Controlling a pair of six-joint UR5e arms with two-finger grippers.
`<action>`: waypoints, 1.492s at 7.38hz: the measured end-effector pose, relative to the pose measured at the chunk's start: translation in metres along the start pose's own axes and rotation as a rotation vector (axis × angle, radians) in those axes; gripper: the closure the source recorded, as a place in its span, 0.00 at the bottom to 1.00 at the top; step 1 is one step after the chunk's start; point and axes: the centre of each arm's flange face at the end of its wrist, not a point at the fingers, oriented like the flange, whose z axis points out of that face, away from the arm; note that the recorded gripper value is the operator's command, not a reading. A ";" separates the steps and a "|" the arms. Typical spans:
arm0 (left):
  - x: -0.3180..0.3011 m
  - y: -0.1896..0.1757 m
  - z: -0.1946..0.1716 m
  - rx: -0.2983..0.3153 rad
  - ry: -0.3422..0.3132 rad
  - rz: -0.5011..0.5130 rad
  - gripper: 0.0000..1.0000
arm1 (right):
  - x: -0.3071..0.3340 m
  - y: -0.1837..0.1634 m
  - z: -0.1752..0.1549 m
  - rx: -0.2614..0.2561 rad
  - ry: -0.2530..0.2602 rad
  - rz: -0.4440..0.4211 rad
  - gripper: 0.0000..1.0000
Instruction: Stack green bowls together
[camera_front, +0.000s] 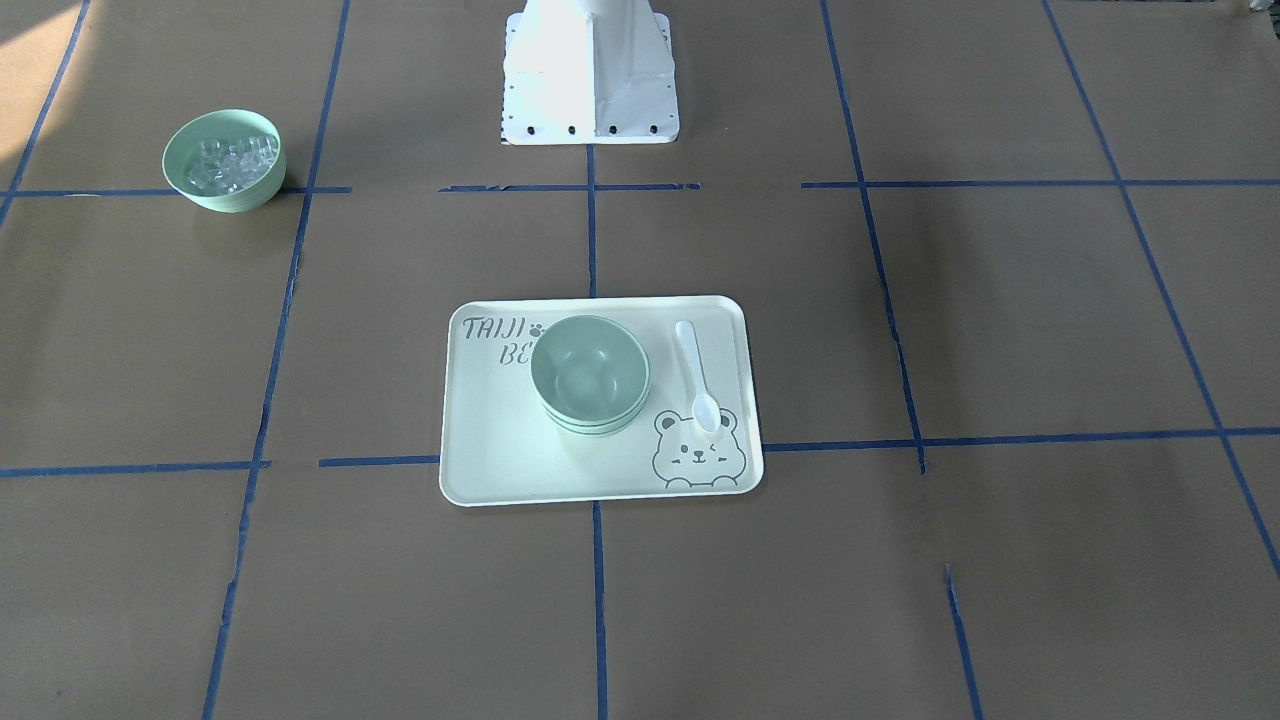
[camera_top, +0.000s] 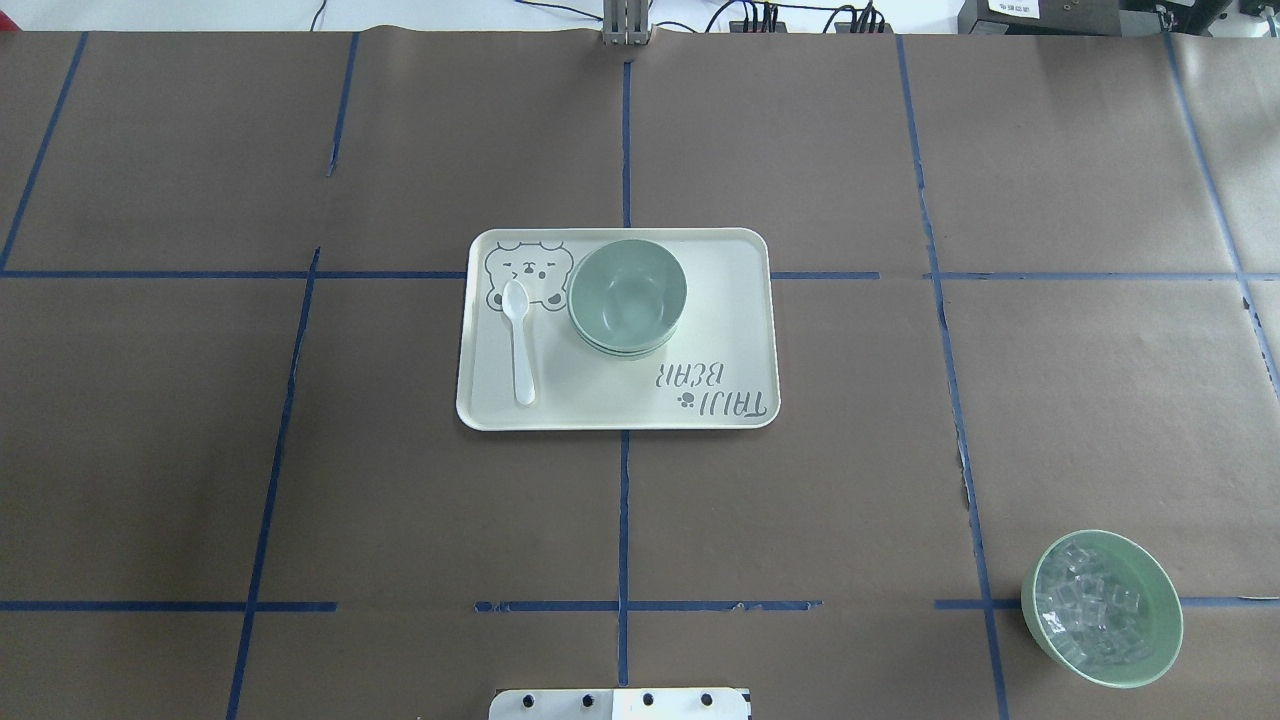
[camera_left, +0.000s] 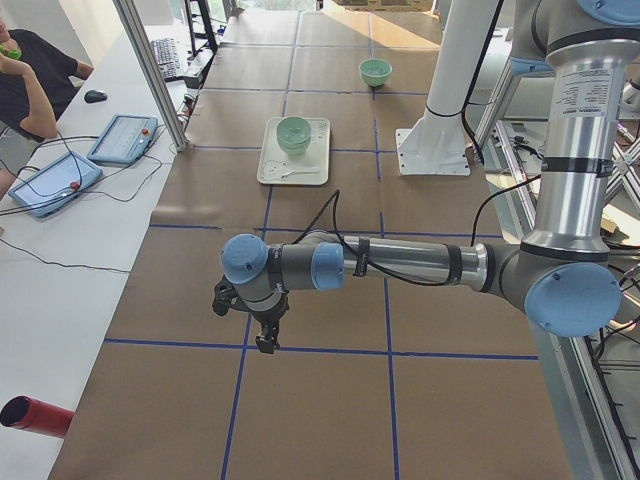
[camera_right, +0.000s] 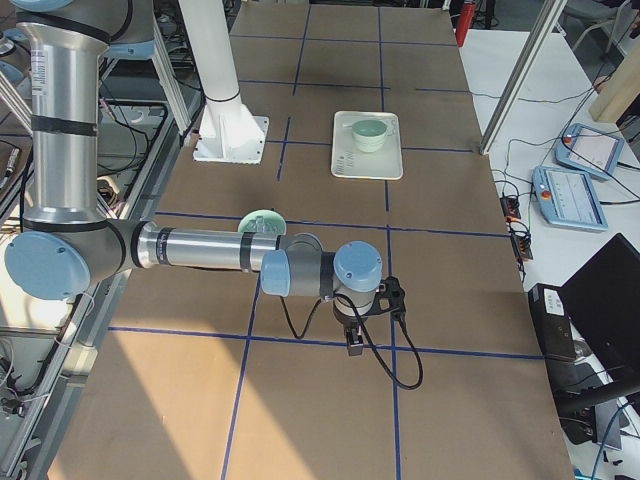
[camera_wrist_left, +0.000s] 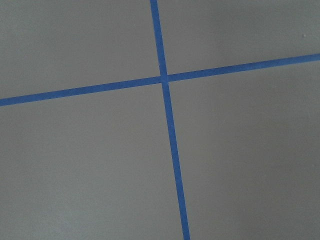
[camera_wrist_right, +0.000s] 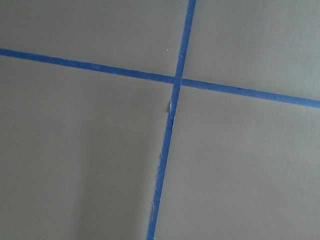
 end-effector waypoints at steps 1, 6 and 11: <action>0.000 0.000 0.000 0.000 0.000 0.000 0.00 | 0.000 0.003 -0.001 -0.001 -0.019 0.023 0.00; -0.001 0.000 0.001 -0.001 -0.001 -0.001 0.00 | 0.002 0.005 -0.002 -0.001 -0.028 0.039 0.00; -0.001 -0.002 0.000 -0.001 -0.002 -0.002 0.00 | 0.001 0.004 -0.003 0.002 -0.028 0.037 0.00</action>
